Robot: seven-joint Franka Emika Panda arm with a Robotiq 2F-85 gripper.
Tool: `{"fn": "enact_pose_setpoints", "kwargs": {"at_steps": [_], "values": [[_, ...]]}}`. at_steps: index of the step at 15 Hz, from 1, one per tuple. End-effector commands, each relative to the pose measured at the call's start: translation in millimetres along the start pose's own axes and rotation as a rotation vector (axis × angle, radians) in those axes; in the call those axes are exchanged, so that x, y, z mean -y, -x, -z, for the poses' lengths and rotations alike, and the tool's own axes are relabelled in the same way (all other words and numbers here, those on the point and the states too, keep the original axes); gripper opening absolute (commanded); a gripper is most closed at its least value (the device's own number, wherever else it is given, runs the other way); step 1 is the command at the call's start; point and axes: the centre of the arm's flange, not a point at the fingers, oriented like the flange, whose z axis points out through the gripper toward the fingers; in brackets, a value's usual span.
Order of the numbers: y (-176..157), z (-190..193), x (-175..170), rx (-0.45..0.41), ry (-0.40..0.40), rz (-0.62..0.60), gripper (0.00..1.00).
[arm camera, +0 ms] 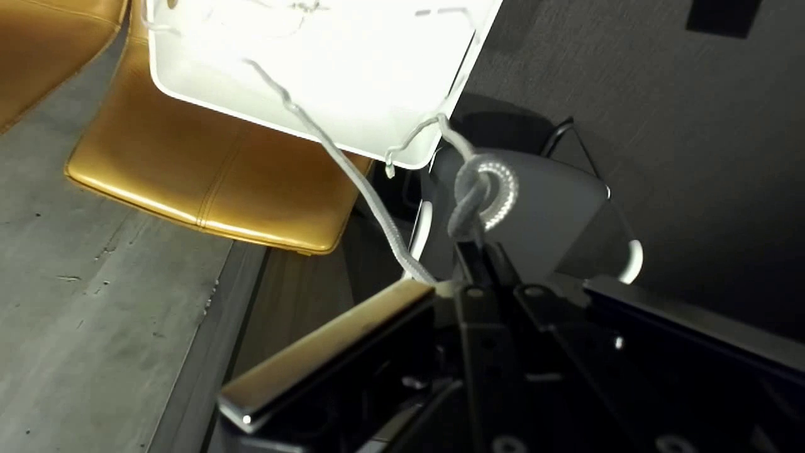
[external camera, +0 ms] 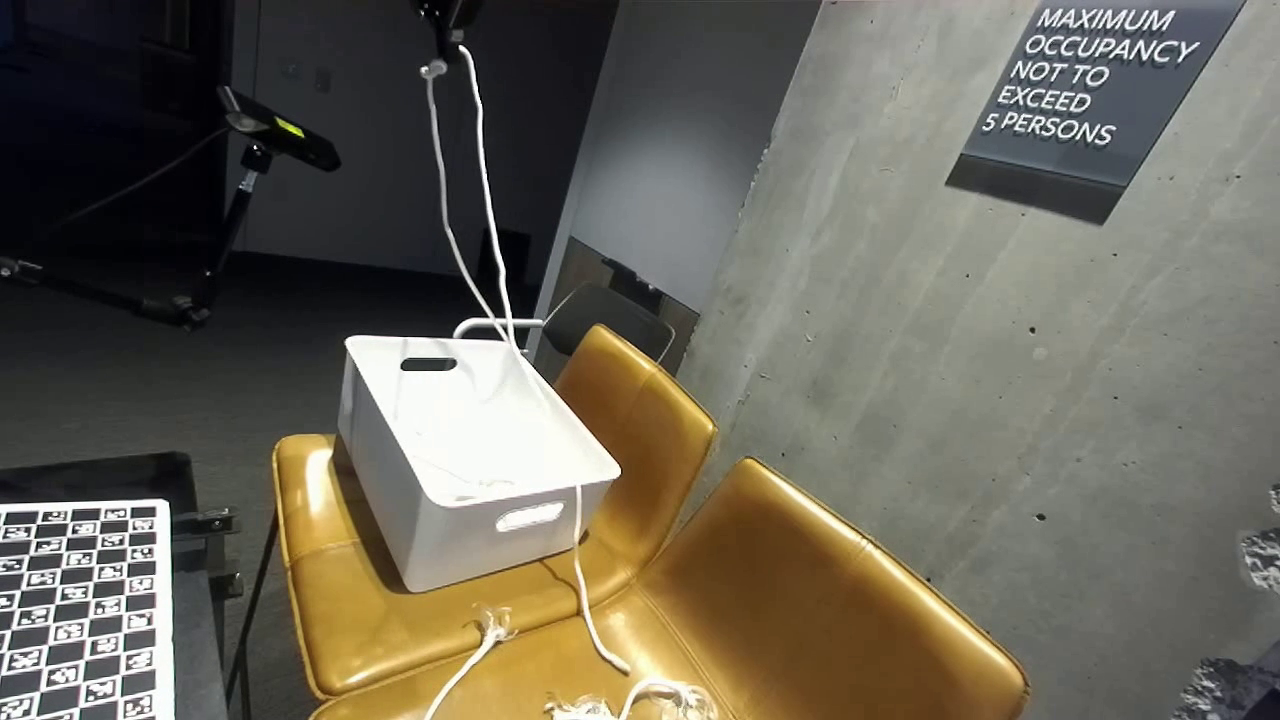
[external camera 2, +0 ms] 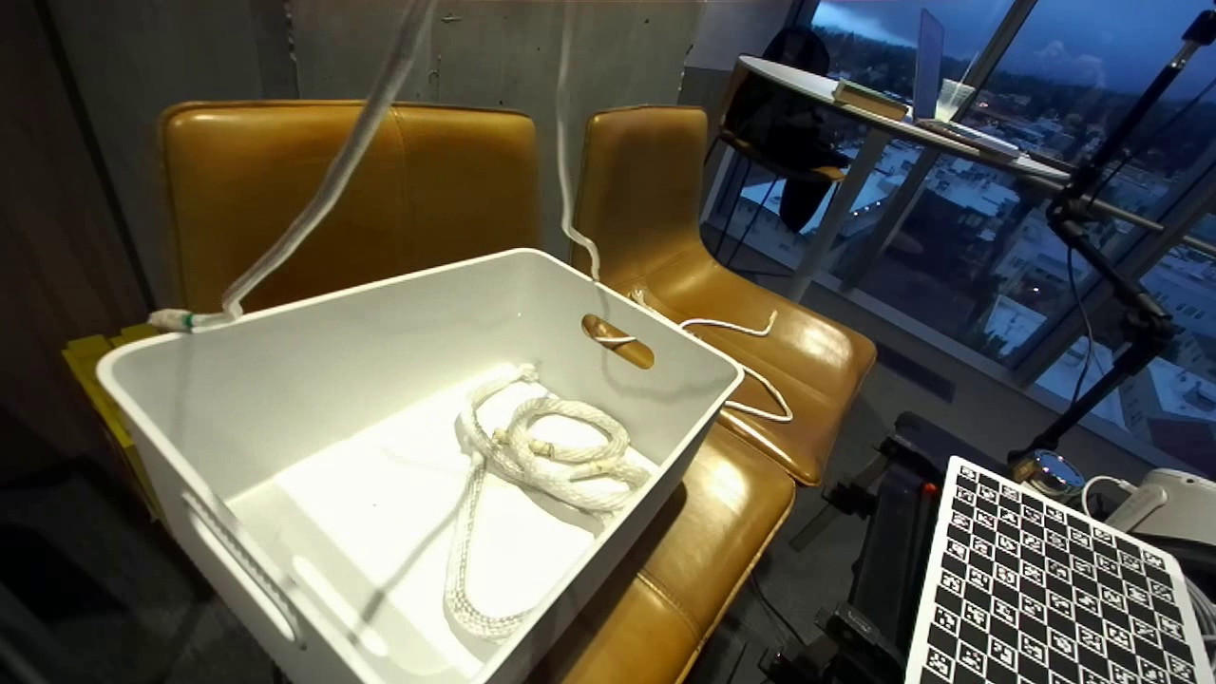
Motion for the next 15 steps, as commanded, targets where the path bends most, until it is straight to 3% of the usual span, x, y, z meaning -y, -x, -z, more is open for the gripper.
{"fn": "enact_pose_setpoints", "kwargs": {"at_steps": [1, 5, 15], "values": [[32, 25, -4, -0.018, -0.019, 0.002, 0.01], [36, 18, -20, -0.010, -0.008, -0.020, 0.01], [9, -59, -94, 0.049, 0.022, -0.098, 0.01]]}}
